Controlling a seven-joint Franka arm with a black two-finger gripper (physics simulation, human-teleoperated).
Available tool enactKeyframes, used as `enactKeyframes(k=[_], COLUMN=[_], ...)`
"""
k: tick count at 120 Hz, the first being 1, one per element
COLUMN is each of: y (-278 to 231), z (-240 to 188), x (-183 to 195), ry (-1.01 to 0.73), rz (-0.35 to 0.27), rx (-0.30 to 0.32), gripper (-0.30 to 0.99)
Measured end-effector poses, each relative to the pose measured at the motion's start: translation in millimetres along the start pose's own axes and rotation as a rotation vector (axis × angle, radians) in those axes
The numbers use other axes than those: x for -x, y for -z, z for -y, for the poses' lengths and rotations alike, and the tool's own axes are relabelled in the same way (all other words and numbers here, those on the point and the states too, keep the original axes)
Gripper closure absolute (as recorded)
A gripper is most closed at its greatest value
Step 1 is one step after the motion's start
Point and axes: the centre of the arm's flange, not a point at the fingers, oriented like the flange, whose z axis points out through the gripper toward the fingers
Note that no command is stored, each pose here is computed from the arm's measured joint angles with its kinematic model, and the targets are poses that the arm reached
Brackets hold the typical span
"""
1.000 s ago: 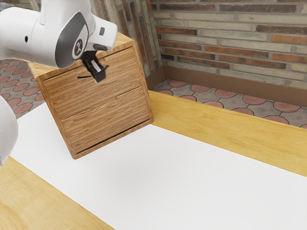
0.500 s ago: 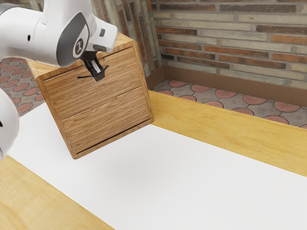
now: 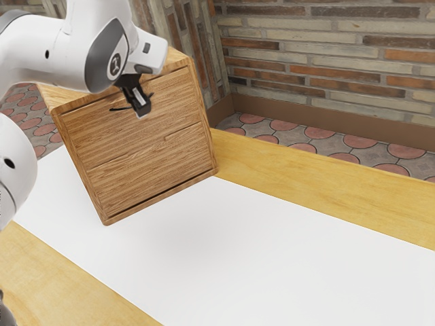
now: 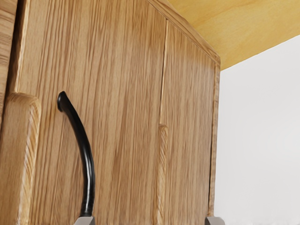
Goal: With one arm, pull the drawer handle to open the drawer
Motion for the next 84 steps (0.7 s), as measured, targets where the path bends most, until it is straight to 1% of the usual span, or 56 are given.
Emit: enactKeyframes(k=[20,51,70,84], y=[-8,-15,-19,-20], z=[6,18,22,22], x=[8,17,21,19], ry=[0.023,0.014,0.001,-0.014], rz=[0.027,0.053,0.058,0.049], rx=[0.018,0.003,0.004,0.001], gripper=[0.44,0.42,0.42,0.43])
